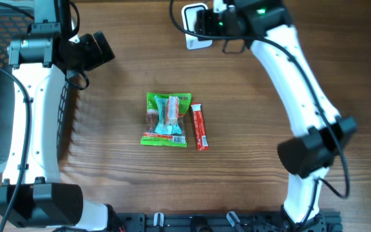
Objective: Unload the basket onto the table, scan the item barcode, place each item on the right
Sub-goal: 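Carry the jar up to the white scanner with the right gripper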
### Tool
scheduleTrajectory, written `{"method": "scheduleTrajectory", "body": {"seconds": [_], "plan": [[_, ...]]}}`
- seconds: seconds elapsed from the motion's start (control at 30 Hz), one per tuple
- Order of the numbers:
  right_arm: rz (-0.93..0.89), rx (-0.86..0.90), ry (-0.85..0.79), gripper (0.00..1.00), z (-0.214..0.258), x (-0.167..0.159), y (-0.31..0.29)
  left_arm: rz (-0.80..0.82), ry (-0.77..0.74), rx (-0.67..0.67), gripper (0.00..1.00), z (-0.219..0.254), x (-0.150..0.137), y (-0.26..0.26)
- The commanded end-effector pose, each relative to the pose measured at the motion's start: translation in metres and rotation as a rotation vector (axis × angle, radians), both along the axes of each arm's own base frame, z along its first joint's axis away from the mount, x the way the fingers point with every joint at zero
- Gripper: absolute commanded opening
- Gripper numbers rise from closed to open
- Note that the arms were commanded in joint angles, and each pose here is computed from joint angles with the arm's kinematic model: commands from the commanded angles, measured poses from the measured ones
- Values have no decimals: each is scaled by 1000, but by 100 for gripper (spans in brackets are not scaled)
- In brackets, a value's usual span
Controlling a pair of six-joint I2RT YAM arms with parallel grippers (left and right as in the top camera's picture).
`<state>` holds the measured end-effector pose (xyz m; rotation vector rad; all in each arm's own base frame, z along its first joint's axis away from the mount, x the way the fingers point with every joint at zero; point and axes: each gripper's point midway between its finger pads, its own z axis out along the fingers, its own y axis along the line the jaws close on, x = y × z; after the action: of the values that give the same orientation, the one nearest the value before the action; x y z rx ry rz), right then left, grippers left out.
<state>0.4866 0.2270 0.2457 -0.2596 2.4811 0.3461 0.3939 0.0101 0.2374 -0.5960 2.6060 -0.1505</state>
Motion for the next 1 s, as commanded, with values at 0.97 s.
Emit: {"method": "scheduleTrajectory", "body": {"seconds": [0.97], "plan": [[-181, -35, -507, 40, -71, 168, 20, -8, 1, 13, 100, -1, 0, 2]]}}
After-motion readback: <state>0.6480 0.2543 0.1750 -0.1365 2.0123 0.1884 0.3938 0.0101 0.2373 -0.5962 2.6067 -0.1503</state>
